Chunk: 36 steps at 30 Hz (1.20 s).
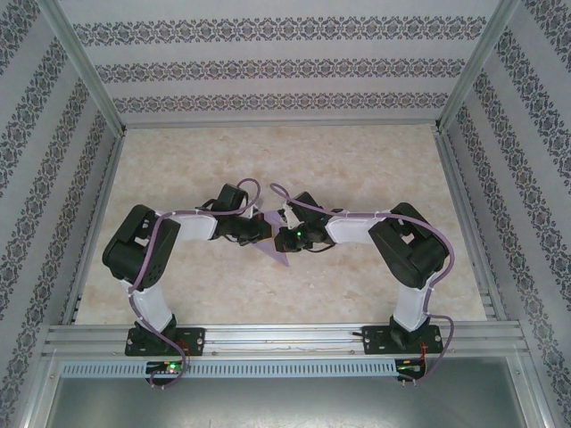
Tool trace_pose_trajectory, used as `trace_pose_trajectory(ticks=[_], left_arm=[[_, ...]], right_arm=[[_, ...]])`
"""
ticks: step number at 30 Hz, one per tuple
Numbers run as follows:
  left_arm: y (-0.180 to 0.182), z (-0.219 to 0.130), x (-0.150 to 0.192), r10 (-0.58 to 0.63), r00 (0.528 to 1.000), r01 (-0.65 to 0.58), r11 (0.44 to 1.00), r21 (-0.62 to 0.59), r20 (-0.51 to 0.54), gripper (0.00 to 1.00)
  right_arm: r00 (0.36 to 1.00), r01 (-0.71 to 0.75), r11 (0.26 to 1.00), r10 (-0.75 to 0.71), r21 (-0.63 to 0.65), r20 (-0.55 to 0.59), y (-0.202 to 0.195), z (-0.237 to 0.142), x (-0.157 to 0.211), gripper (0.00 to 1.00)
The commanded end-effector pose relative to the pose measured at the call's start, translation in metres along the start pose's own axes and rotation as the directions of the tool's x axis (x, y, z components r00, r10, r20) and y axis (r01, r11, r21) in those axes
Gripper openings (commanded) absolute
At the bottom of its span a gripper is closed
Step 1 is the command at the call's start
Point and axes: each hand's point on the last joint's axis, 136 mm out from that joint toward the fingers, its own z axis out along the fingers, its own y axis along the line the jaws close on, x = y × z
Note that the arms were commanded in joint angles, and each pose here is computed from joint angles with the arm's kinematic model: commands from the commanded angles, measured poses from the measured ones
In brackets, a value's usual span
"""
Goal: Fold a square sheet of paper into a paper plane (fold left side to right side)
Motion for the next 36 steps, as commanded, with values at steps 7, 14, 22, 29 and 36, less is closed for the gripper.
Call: trace_pose_trajectory(ticks=[7,14,22,29,36], left_arm=[[-0.005,0.015,-0.010,0.014,1.000,-0.014,1.000,0.023,0.000,0.00],[0.015,0.018,-0.009,0.008,1.000,-0.009,0.997,-0.083,-0.009,0.00],[0.034,0.021,-0.012,-0.021,1.000,0.021,0.990,-0.136,0.000,0.00],[0.050,0.014,-0.021,-0.029,0.999,0.032,0.982,-0.184,0.019,0.00],[0.053,0.008,-0.039,-0.030,0.999,0.036,0.982,-0.187,0.038,0.00]], right_arm=[[0.981,-0.054,0.962,0.100,0.266,-0.164,-0.073,0.015,0.059,0.00],[0.978,-0.035,0.951,0.096,0.308,-0.183,-0.080,0.011,0.063,0.00],[0.975,-0.011,0.937,0.088,0.348,-0.206,-0.085,0.005,0.067,0.00],[0.968,0.008,0.935,0.081,0.355,-0.236,-0.086,0.003,0.074,0.00],[0.962,0.026,0.927,0.079,0.375,-0.261,-0.089,0.002,0.081,0.00]])
